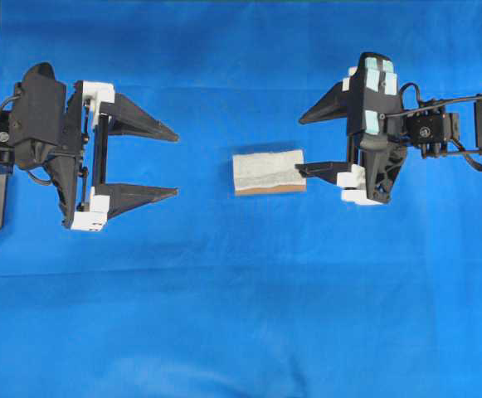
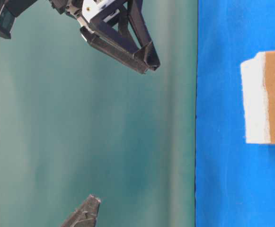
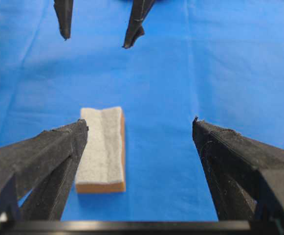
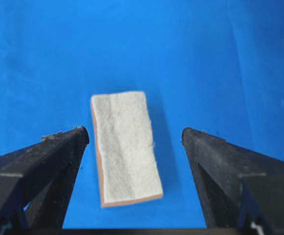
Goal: Hand over the sponge with the left arm and wipe it with the right arm.
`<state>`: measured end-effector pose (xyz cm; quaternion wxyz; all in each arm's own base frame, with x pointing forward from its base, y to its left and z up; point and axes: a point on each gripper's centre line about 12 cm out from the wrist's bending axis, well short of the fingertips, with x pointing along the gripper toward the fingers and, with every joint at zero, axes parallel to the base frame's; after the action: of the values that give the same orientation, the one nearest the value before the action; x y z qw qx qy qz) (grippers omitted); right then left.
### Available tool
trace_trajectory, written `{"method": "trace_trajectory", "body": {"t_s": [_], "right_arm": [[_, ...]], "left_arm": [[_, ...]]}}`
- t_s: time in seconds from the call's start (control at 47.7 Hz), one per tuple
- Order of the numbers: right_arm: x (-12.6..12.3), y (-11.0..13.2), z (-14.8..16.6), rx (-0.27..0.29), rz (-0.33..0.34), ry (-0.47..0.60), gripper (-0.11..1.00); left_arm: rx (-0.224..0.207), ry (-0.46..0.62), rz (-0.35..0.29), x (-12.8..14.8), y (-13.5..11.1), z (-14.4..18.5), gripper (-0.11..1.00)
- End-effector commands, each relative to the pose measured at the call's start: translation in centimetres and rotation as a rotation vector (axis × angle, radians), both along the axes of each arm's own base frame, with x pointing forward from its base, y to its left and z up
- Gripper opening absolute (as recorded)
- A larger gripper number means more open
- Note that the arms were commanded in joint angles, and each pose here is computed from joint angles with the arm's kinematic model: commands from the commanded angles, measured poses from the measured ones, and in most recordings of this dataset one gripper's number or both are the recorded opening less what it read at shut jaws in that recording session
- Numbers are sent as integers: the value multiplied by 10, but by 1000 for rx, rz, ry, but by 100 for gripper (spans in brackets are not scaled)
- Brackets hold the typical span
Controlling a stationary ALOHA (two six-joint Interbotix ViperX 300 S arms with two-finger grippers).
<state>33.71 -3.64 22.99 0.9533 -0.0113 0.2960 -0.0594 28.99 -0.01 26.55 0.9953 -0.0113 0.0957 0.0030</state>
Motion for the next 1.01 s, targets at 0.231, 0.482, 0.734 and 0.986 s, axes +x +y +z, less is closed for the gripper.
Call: {"method": "trace_trajectory", "body": {"t_s": [0.231,0.482,0.734,0.986], "right_arm": [[-29,4,48,-12,0,-140,74],[-85,7,74,-21,-24,-221,74],[-136,11,75,-27,-39,-256,74],[-168,15,43,20,-47,-270,74]], "left_arm": [[-2,-51,-3,-16,-1,26,84],[1,-69,-5,-49,0,41,84],[36,-89,-15,-88,-1,49,84],[75,-135,-19,-120,-1,32,84]]}}
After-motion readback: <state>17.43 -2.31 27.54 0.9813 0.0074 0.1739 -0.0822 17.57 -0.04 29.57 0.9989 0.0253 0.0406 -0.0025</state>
